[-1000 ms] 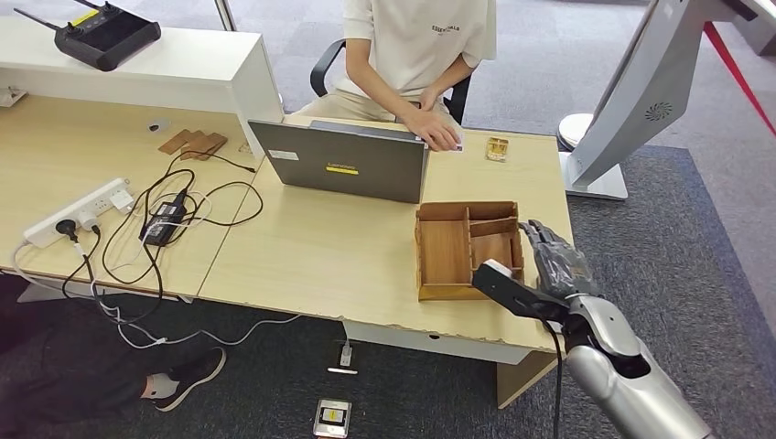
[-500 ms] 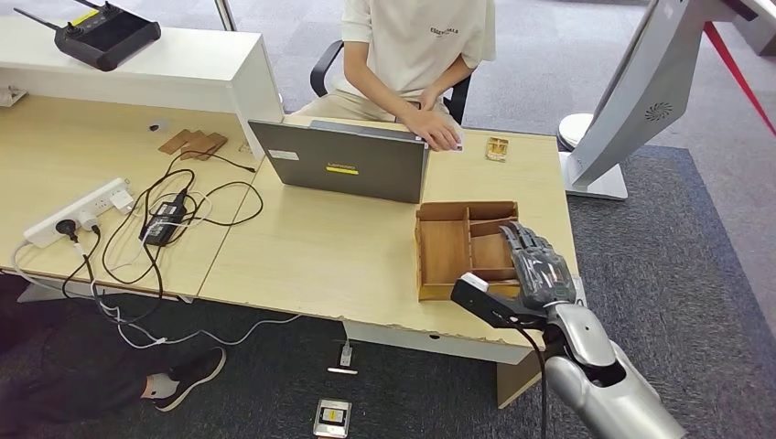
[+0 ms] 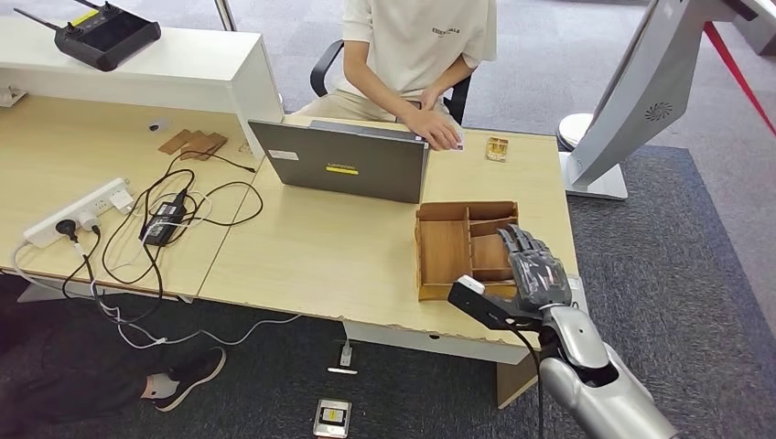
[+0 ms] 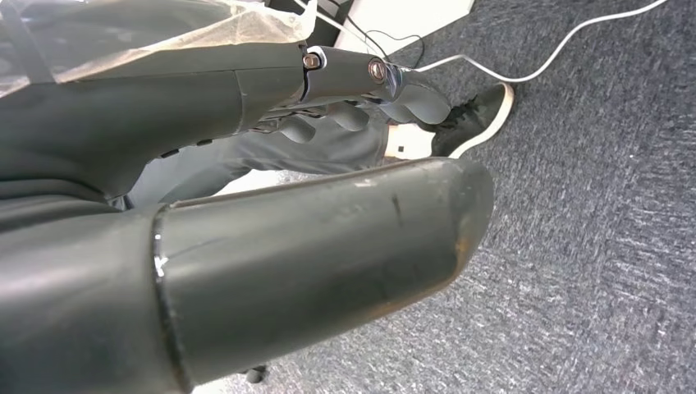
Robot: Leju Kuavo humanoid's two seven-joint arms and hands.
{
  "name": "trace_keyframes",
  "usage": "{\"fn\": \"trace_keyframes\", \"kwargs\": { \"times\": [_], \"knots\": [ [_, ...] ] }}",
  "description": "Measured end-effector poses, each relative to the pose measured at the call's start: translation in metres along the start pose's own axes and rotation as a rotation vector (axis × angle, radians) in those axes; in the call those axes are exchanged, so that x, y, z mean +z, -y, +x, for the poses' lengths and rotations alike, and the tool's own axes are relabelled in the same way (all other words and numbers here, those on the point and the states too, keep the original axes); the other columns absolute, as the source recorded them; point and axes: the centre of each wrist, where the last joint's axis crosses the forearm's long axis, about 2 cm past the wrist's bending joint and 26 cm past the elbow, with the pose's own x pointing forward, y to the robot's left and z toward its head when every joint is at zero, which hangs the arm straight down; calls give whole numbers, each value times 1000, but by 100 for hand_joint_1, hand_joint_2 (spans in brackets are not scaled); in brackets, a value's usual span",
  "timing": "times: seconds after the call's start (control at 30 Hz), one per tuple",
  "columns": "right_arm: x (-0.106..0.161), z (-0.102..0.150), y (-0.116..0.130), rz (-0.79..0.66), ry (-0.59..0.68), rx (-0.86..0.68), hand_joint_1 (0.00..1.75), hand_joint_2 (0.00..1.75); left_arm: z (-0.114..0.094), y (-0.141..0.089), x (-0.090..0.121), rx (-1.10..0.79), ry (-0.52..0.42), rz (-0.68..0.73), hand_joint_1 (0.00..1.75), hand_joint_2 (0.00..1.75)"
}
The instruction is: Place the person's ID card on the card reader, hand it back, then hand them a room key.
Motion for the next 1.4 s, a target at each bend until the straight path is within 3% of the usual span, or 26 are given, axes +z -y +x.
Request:
{"fn": "trace_keyframes", "kwargs": {
  "times": [0.73,1.4],
  "knots": [
    [-8,-5,-14,-67,-1,-4,0,175,1,0,0,-9,6,-1,0,0],
    [-19,-6,-23,-37,-20,2,0,175,3,-2,-1,-17,21,7,0,0]
  ]
}}
